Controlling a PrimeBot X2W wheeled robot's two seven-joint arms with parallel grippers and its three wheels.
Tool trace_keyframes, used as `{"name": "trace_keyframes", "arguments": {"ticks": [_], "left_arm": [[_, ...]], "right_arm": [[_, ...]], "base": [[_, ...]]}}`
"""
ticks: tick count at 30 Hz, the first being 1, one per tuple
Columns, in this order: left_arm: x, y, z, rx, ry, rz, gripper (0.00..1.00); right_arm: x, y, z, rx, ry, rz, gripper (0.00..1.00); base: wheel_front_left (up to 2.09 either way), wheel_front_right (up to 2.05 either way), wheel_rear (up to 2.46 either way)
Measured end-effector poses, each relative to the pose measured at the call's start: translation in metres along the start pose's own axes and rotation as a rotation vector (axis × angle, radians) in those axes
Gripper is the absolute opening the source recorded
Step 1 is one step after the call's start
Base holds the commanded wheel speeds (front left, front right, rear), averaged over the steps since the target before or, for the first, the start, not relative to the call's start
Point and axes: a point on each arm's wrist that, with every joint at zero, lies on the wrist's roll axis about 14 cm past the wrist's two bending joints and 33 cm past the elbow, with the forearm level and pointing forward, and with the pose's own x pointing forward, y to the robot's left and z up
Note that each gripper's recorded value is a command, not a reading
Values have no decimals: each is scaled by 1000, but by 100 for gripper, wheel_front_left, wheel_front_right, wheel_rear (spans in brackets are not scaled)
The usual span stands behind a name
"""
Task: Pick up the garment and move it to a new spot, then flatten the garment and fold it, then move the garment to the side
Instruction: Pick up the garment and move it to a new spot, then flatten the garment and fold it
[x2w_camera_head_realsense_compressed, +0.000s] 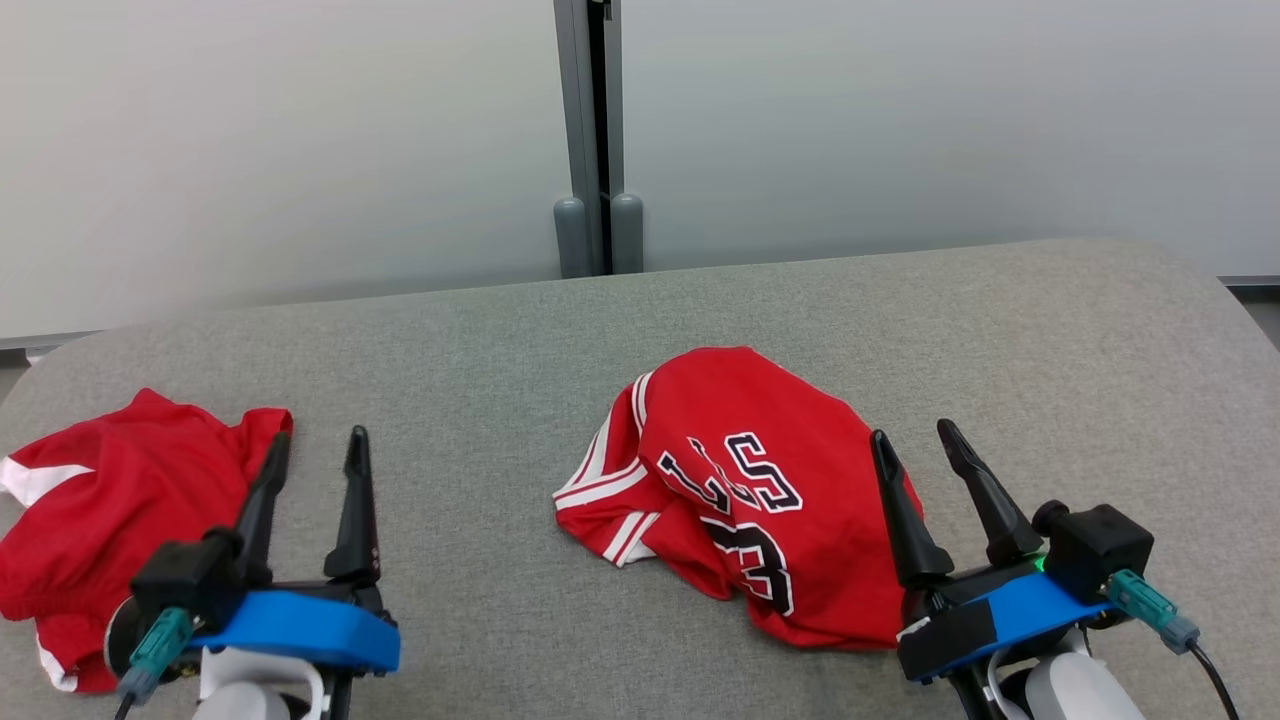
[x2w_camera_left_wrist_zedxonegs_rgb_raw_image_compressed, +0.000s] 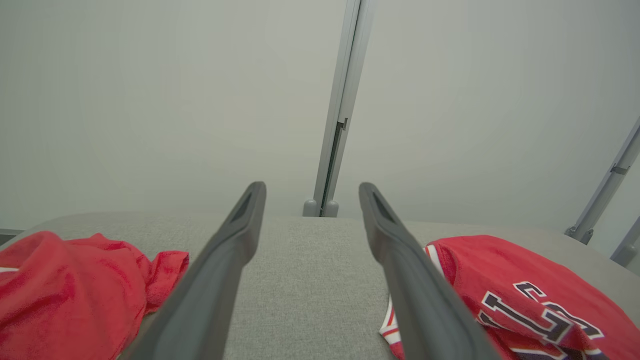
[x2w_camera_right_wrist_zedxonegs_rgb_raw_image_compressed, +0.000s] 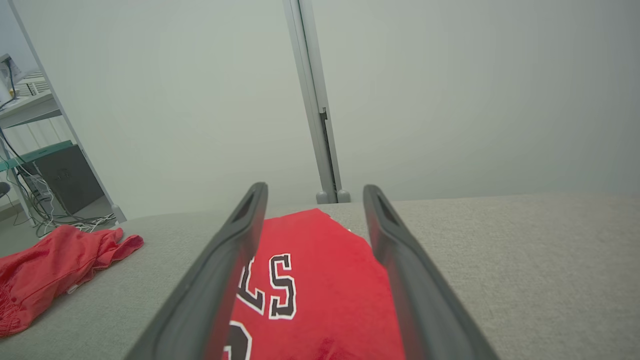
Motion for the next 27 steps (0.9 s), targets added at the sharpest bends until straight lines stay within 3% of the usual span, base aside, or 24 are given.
{"name": "trace_keyframes", "arguments": {"ticks": [8, 21, 24, 27], "left_arm": [[-26, 16, -12, 17, 18, 78, 100], [-26, 17, -18, 18, 27, 81, 100], [-27, 19, -20, 20, 31, 84, 100], [-28, 19, -22, 19, 38, 85, 100]], "right_arm": [[-8, -7, -2, -2, 7, -22, 100], [-12, -21, -19, 0, 62, -61, 100], [-20, -34, -40, 18, 130, -107, 100], [-35, -37, -83, 101, 319, -142, 100]], "base": [[0, 0, 0], [0, 0, 0], [0, 0, 0], [0, 0, 0]]}}
